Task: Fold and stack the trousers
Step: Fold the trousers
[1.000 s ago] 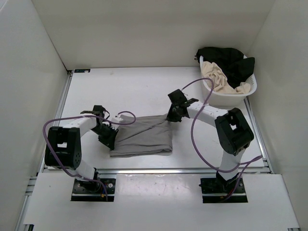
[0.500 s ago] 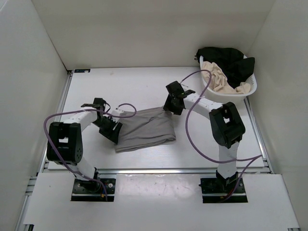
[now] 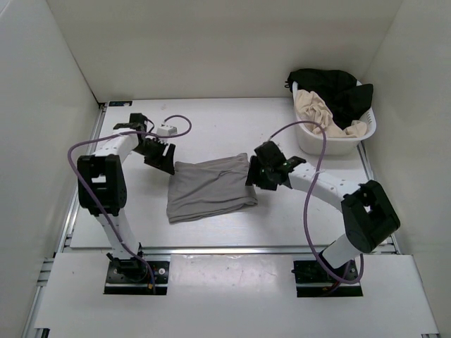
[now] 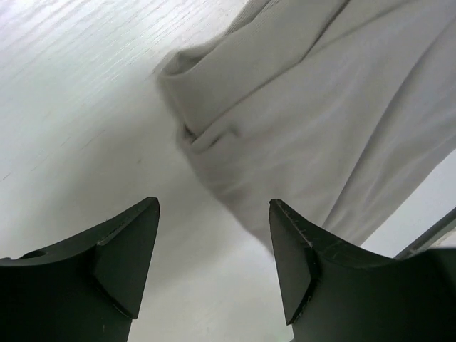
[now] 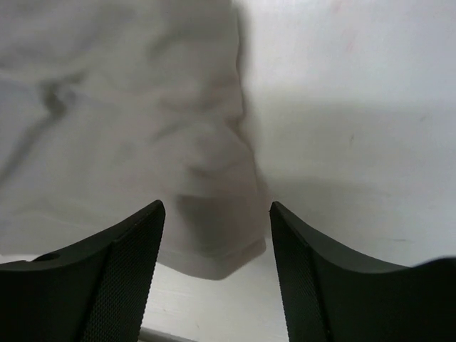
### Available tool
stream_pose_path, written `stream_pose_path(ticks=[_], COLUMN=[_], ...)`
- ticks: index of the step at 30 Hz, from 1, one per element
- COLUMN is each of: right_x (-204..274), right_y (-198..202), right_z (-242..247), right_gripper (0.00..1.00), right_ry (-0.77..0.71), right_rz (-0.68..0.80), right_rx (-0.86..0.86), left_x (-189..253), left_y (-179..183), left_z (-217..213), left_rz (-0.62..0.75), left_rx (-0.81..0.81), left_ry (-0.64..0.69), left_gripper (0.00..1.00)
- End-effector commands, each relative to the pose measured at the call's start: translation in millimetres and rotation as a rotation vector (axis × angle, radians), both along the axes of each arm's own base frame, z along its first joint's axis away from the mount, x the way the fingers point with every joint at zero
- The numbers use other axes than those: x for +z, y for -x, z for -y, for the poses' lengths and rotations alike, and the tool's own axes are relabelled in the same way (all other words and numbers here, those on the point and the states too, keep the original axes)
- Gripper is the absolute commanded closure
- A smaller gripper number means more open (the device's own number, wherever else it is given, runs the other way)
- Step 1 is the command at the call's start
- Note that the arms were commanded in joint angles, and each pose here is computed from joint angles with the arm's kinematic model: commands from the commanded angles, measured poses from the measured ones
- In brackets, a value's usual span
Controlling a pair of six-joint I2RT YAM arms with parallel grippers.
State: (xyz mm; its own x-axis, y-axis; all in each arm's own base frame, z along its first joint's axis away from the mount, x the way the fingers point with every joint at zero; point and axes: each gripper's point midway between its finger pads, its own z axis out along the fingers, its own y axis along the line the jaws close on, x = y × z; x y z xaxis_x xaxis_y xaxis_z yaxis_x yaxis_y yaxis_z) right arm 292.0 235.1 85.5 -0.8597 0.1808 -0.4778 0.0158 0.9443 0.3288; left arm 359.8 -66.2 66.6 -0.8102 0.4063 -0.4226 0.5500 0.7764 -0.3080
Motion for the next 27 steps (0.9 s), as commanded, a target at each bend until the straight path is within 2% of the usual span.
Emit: stream_pose_path(ticks=[1, 3, 4, 5, 6, 9, 10, 12, 16, 22, 24, 25, 26, 27], right_x=[-10, -20, -23, -28, -36, -48, -54, -59, -60, -58, -54, -52, -41, -37], right_y=[20, 29, 29, 32, 38, 44, 48, 52, 50, 52, 51, 49, 46, 47], right_z=[-23, -25, -25, -23, -19, -8, -2, 1, 4, 8, 5, 3, 1, 5], right_gripper=[0.35, 0.40, 0.41, 0.42, 0.45, 0.54, 0.60, 0.65, 0.76, 0.78, 0.64, 0.58, 0.44, 0.37], right_ry=[-0.077, -0.081, -0.080, -0.073, -0.057, -0.025, -0.004, 0.001, 0.005, 0.012, -0.006, -0.006, -0.018, 0.007], right_rz=[-0.040, -0.068, -0.079, -0.089, -0.105, -0.130, -0.137, -0.153, -0.139, -0.135, -0.127, -0.117, -0.101, -0.099], right_rx=[0.096, 0.108, 0.100, 0.099, 0.084, 0.032, 0.024, 0.013, -0.005, -0.010, -0.004, 0.008, 0.009, 0.013], left_x=[11, 1, -6, -7, -13, -21, -21, -29, -28, -16, -15, -16, -15, -13], left_y=[-12, -17, -19, -19, -21, -19, -22, -21, -38, -59, -58, -59, -58, -53], left_z=[24, 29, 27, 24, 20, 20, 20, 16, 6, 6, 7, 7, 9, 9], left_rz=[0.024, 0.033, 0.029, 0.024, 0.016, -0.012, -0.003, -0.029, 0.007, 0.049, 0.048, 0.053, 0.056, 0.047], left_rx=[-0.020, -0.038, -0.034, -0.020, -0.004, 0.005, 0.005, 0.028, 0.095, 0.121, 0.117, 0.108, 0.096, 0.095], left_ry=[0.080, 0.049, 0.033, 0.021, -0.007, -0.006, -0.006, -0.030, -0.066, -0.067, -0.057, -0.059, -0.047, -0.048], left_gripper=[0.25, 0.27, 0.32, 0.40, 0.55, 0.72, 0.86, 0.86, 0.86, 0.86, 0.84, 0.79, 0.59, 0.44])
